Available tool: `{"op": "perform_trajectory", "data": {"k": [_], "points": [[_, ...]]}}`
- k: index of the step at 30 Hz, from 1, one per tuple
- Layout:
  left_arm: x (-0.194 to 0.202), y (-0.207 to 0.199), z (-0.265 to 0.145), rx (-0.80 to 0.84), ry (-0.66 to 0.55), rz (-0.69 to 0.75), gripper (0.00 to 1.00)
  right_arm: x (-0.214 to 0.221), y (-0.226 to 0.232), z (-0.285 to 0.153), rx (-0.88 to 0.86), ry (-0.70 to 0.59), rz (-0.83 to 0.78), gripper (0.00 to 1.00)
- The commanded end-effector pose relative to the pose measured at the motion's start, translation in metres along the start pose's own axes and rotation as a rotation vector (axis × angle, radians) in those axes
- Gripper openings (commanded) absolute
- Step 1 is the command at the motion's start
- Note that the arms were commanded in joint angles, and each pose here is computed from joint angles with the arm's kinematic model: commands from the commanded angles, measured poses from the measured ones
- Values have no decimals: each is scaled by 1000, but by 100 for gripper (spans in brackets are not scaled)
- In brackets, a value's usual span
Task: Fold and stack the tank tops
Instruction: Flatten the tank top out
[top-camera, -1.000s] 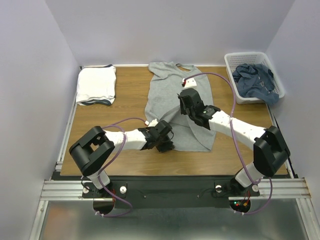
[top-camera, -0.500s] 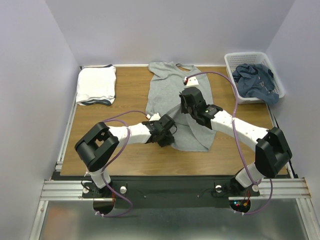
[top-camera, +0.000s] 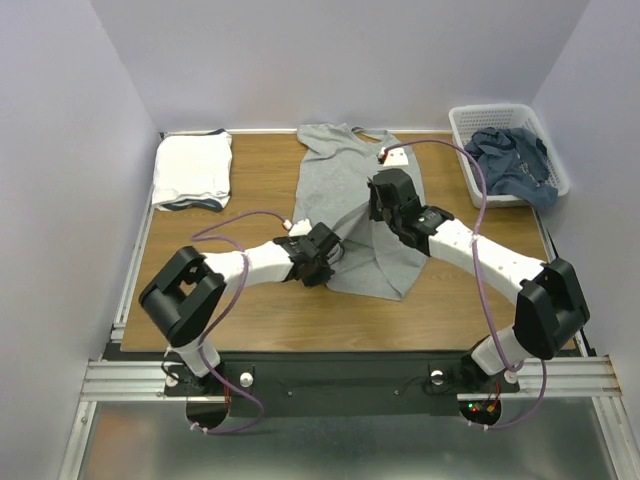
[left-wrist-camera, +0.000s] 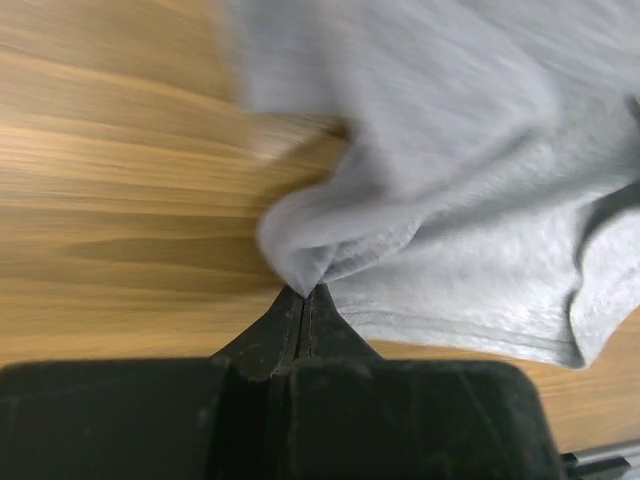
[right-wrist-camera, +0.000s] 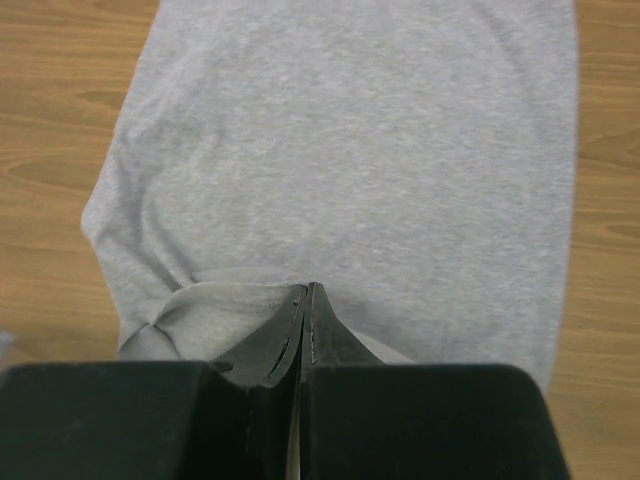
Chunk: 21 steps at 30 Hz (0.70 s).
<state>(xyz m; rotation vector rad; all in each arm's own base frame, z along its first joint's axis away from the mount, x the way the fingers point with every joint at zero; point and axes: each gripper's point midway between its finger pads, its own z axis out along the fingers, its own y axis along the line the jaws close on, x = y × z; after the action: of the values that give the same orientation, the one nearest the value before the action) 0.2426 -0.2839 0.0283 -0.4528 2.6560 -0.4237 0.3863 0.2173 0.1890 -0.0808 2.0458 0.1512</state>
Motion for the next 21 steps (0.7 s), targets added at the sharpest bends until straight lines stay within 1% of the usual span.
{"op": "perform_trajectory", "data": {"k": [1, 2, 4, 5, 6, 7, 8, 9, 10, 11, 13, 14, 15, 16, 17, 18, 20, 21], "points": [[-53, 30, -41, -37, -148, 26, 0, -79, -38, -22, 114, -189, 141, 0], [-68, 29, -58, 5, -185, 42, 0, -90, -45, -27, 133, -212, 152, 1], [-92, 33, -75, 40, -235, 44, 0, -124, -58, -42, 174, -286, 183, 0], [-116, 38, -87, 41, -287, 19, 0, -136, -66, -47, 196, -313, 195, 0], [-134, 38, -109, 64, -354, 52, 0, -162, -70, -63, 201, -373, 218, 0], [-148, 40, -121, 62, -398, 53, 0, -173, -77, -70, 222, -401, 230, 1], [-171, 36, -146, 87, -469, 36, 0, -187, -83, -78, 234, -432, 243, 0], [-182, 37, -158, 87, -503, 36, 0, -198, -85, -85, 240, -456, 241, 0], [-191, 38, -168, 82, -530, 62, 0, -220, -89, -100, 245, -507, 261, 0], [-206, 31, -187, 107, -577, 57, 0, -231, -91, -107, 252, -530, 263, 0], [-229, 34, -213, 115, -652, 41, 0, -250, -95, -120, 269, -570, 250, 0], [-245, 29, -236, 141, -704, 22, 0, -267, -97, -135, 267, -611, 265, 0], [-254, 27, -248, 163, -731, 12, 0, -277, -98, -144, 272, -633, 261, 1], [-270, 33, -263, 165, -773, -17, 0, -285, -100, -152, 268, -655, 265, 0], [-284, 27, -289, 199, -828, -24, 0, -292, -100, -159, 267, -671, 265, 0], [-297, 31, -300, 202, -854, -42, 0, -308, -105, -177, 274, -713, 275, 0], [-313, 28, -326, 225, -905, -54, 0, -322, -109, -194, 278, -754, 287, 0], [-326, 24, -351, 251, -955, -67, 0, -329, -112, -203, 284, -773, 292, 0]]}}
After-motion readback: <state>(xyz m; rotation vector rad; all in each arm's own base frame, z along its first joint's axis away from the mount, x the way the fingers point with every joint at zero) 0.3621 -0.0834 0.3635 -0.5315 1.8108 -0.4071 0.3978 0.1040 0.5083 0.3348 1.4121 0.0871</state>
